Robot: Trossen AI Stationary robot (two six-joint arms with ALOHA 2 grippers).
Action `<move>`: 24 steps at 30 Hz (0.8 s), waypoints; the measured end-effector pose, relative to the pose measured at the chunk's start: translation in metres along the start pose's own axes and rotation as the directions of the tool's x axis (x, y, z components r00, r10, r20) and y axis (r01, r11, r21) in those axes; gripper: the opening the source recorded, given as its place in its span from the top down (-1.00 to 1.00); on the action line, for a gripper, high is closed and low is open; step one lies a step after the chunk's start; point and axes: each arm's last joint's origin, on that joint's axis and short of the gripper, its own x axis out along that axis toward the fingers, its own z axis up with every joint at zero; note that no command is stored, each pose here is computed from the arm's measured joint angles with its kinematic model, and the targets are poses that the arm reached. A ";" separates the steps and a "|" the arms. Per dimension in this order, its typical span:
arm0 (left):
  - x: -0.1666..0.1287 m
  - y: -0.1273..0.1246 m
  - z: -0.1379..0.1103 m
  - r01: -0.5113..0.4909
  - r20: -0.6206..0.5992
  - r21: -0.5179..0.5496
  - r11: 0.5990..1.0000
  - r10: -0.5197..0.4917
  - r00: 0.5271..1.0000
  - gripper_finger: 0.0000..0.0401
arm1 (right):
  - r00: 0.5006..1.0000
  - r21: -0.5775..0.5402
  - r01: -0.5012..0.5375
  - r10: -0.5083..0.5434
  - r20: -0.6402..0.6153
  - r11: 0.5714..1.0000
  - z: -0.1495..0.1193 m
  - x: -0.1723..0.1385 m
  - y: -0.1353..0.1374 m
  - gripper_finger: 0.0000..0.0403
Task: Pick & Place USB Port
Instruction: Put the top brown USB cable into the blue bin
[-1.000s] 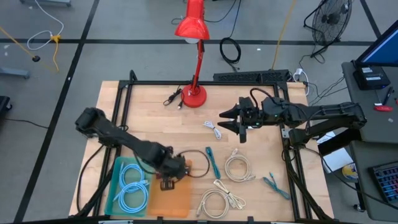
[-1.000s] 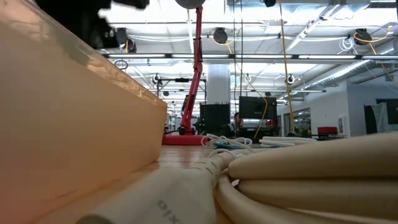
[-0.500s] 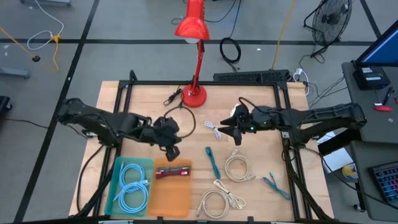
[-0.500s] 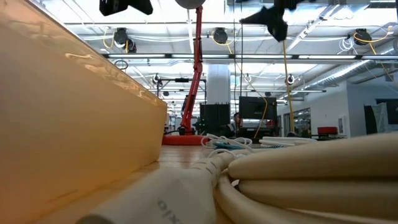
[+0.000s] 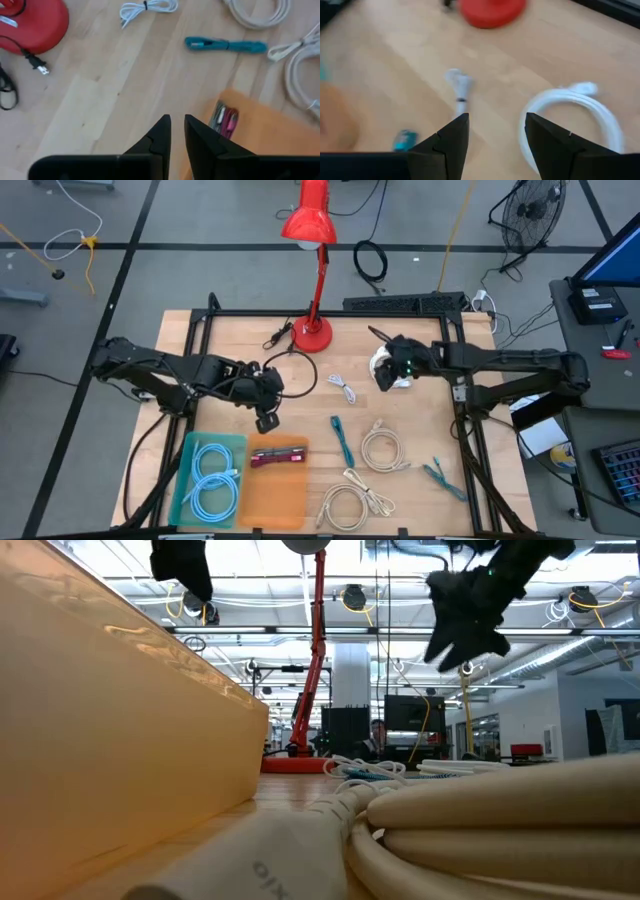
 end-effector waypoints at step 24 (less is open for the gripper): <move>0.000 0.006 -0.007 -0.005 -0.093 0.149 0.989 0.019 0.996 0.64 | 0.865 0.095 0.087 -0.028 -0.501 0.992 -0.031 0.046 -0.007 0.09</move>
